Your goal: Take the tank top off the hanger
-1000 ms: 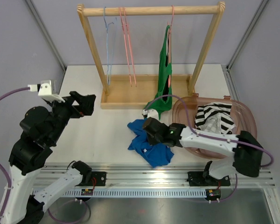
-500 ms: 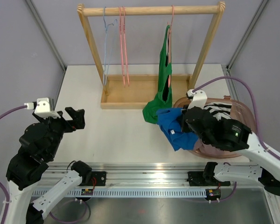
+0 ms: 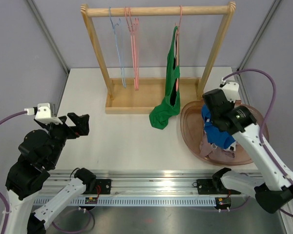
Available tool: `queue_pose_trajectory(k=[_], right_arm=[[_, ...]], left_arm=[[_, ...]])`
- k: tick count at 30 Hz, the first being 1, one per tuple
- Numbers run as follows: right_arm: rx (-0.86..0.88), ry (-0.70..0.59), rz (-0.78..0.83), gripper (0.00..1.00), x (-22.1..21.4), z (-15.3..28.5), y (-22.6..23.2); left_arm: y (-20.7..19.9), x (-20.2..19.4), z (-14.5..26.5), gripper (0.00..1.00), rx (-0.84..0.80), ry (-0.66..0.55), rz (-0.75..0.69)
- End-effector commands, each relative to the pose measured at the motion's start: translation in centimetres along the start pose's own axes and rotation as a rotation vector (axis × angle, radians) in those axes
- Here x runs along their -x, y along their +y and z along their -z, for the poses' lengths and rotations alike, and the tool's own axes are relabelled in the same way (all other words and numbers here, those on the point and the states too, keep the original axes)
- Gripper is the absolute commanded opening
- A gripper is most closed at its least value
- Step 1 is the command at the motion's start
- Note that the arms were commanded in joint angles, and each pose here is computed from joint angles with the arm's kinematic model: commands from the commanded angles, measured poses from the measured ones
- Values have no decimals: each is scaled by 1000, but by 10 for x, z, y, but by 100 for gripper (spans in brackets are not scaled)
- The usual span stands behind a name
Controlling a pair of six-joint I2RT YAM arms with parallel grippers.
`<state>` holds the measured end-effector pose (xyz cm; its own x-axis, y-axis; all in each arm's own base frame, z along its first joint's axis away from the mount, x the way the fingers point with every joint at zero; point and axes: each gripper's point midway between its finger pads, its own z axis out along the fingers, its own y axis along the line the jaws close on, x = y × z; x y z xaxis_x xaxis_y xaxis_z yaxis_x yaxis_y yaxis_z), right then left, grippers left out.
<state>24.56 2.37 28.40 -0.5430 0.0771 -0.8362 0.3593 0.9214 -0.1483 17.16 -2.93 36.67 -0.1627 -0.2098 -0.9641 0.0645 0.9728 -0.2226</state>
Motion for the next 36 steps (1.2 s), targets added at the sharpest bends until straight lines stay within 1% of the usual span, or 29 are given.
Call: queue_pose_trajectory(k=[1,2,3,4,6,7,8,9,10,12,14,15,16,17,18,20,21,22,24,25,26,27,28,29,31,32,33,35,36], right_arm=[[48,83,-22,0,-11,-49,26],[38,116,-66,0,-14,-70,26],[53,169,-69,0,-30,-82,32],[130,202,-100,0,-36,-90,50],[141,303,-114,0,-71,-112,59],[154,304,-133,0,-76,-121,65],[150,347,-134,0,-91,-131,69],[149,388,-134,0,-110,-138,69],[192,403,-150,0,-115,-143,79],[197,463,-144,0,-138,-151,82],[186,474,-141,0,-143,-153,80],[181,464,-143,2,-139,-151,78],[163,454,-142,6,-136,-149,73],[178,409,-158,16,-119,-143,72],[183,392,-163,26,-111,-138,70],[203,345,-182,48,-90,-122,64],[215,313,-197,63,-76,-115,63],[208,305,-196,73,-72,-108,57],[225,235,-215,95,-49,-89,48],[215,229,-214,100,-47,-82,41],[219,194,-220,99,-39,-72,34],[221,172,-227,100,-31,-65,30],[213,151,-229,99,-28,-55,21],[215,128,-228,99,-22,-48,16],[238,82,-241,99,-15,-30,7],[250,58,-251,99,-10,-23,4],[272,43,-262,100,-8,-16,3],[303,-10,-280,99,-3,2,-5],[325,-35,-286,99,-1,11,-8]], left_arm=[[-22,18,-4,99,-90,-40,52],[-25,21,-4,99,-96,-45,85],[-27,23,-4,99,-96,-43,103],[-29,24,-5,99,-97,-40,121],[-42,31,-6,99,-151,-34,142],[-48,35,-5,99,-178,-33,149],[-61,38,-6,99,-232,-14,149],[-69,49,-2,99,-273,-29,156],[-77,55,1,99,-310,-32,159],[-96,66,2,99,-397,-31,169],[-112,88,9,99,-474,-74,193],[-117,93,6,99,-486,-76,196],[-120,104,8,99,-495,-101,205],[-127,112,10,99,-534,-113,206],[-133,112,-1,99,-532,-94,203],[-145,126,-3,99,-566,-105,208],[-149,128,-7,99,-575,-98,206],[-159,127,-20,99,-584,-73,201],[-166,137,-27,99,-572,-93,190],[-179,134,-28,99,-593,-74,176],[-181,129,-47,99,-527,-64,143],[-189,137,-48,99,-533,-76,138],[-198,135,-49,99,-547,-63,128],[-208,126,-66,99,-522,-34,108],[-224,132,-67,99,-541,-41,100],[-234,120,-84,99,-507,-16,67],[-245,126,-79,99,-527,-27,65],[-256,122,-89,99,-493,-29,32],[-272,116,-95,99,-500,-20,9]])
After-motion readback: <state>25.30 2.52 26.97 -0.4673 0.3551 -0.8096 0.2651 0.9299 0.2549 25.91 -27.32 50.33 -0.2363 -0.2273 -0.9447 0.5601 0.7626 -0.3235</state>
